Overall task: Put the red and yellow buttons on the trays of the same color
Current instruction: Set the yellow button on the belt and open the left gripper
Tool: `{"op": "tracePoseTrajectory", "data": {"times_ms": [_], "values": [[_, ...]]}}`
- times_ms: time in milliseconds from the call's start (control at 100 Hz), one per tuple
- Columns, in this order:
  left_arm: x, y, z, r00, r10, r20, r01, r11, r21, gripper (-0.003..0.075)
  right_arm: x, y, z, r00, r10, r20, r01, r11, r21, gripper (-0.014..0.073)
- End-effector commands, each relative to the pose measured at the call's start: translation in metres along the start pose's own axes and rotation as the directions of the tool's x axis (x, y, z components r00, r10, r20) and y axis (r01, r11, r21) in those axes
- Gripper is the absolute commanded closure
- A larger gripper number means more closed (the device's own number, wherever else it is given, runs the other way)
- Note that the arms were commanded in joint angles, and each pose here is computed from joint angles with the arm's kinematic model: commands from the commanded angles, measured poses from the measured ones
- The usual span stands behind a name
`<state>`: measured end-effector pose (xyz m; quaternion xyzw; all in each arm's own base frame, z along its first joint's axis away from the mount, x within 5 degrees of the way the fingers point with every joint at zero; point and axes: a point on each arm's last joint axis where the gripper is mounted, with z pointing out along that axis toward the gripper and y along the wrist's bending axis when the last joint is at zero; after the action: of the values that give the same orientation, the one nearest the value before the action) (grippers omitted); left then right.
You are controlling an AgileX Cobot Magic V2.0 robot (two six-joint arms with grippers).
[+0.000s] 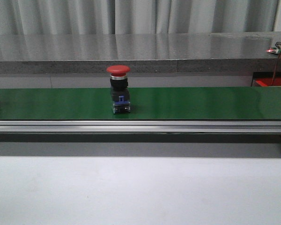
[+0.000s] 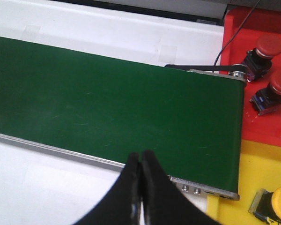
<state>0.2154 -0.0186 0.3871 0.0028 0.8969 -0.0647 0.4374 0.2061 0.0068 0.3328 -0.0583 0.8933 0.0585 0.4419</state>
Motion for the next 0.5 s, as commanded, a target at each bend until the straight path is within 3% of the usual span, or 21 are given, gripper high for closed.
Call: {"op": "tracePoseTrajectory", "data": {"times_ms": [0, 210, 490], "values": [[-0.008, -0.004, -0.026, 0.992, -0.002, 0.126, -0.001, 1.000, 0.020, 0.0739, -0.013, 0.001, -0.010, 0.995, -0.004, 0.097, 0.002, 1.000, 0.013, 0.0668], [-0.007, -0.005, -0.039, 0.987, 0.000, 0.163, -0.004, 1.000, 0.023, 0.0739, -0.013, 0.001, -0.010, 0.995, -0.004, 0.097, 0.002, 1.000, 0.013, 0.0668], [-0.008, -0.004, -0.023, 0.993, -0.002, 0.119, 0.000, 1.000, 0.020, 0.0739, -0.013, 0.001, -0.010, 0.995, -0.004, 0.097, 0.002, 1.000, 0.013, 0.0668]]}}
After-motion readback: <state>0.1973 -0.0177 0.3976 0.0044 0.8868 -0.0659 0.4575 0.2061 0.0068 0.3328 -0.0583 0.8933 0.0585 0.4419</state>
